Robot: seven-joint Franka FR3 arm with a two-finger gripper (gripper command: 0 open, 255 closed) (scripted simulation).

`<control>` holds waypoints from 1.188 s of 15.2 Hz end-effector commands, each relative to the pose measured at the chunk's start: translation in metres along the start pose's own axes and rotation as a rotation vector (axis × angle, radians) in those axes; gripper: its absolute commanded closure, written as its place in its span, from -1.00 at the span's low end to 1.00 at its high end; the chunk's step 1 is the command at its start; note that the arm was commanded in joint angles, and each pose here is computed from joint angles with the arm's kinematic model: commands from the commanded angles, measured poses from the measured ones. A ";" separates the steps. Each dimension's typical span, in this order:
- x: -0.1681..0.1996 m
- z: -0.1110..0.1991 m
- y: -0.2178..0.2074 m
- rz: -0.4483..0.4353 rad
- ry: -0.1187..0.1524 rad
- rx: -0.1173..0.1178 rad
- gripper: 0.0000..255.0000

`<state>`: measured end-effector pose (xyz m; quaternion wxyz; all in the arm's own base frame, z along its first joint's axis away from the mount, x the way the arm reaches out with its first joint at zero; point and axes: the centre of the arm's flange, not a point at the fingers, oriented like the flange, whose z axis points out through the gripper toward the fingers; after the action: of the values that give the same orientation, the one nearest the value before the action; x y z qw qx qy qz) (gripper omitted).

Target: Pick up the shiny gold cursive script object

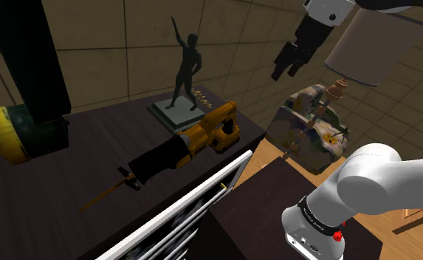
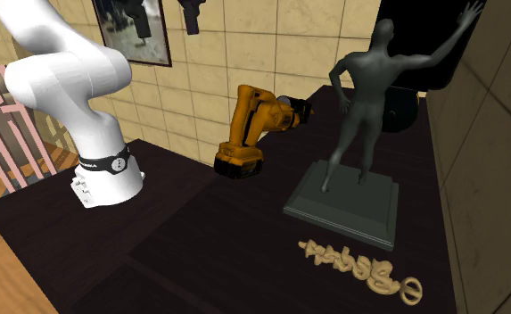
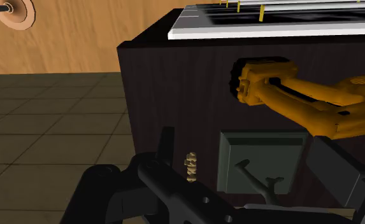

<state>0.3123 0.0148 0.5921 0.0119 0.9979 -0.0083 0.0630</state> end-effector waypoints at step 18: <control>0.181 0.152 0.001 0.015 -0.095 -0.002 -1.00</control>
<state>0.4993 0.0083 0.4711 0.0123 0.9996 -0.0160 0.0184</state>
